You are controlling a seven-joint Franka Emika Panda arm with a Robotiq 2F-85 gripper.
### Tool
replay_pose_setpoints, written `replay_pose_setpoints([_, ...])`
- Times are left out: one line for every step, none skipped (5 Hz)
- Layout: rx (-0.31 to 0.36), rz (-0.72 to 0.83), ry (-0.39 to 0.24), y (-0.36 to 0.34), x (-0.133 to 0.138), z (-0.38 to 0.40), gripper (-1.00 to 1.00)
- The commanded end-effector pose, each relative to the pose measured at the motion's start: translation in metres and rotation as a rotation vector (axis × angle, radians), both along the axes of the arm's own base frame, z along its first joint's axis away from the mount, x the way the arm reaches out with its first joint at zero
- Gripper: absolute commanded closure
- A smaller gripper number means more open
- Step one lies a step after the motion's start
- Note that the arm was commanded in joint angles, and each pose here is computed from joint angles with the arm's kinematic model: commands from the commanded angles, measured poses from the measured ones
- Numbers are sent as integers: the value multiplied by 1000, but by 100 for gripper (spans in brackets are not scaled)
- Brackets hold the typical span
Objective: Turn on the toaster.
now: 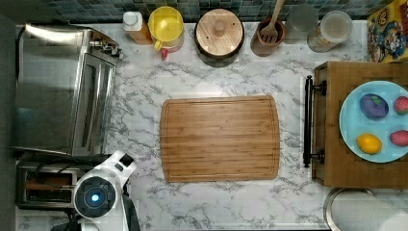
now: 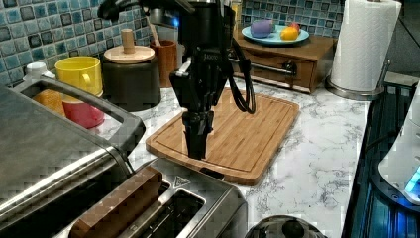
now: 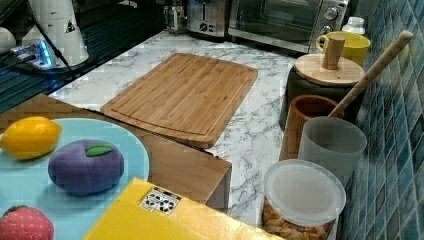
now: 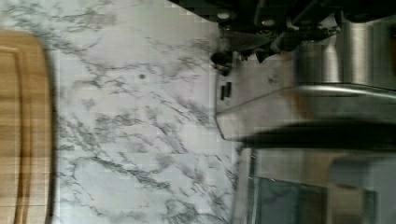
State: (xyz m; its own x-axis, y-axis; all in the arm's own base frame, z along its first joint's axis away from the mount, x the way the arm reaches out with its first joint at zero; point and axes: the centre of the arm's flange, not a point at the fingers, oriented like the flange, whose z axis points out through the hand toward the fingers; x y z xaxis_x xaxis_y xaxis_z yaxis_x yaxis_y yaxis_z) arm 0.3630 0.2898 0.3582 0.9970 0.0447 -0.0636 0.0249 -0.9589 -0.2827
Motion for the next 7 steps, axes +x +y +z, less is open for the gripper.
replay_pose_setpoints([-7, 15, 106, 37, -6, 1, 100])
replay_pose_setpoints([-36, 41, 130, 47, -6, -9, 100])
replay_pose_setpoints([-42, 71, 139, 54, -17, -19, 100])
replay_pose_setpoints([-36, 119, 152, 71, -27, -23, 100])
replay_pose_setpoints([-86, 128, 194, 82, -31, -45, 100])
replay_pose_setpoints([-168, 115, 254, 90, -46, -96, 100])
replay_pose_setpoints([-265, 139, 311, 90, -73, -139, 100])
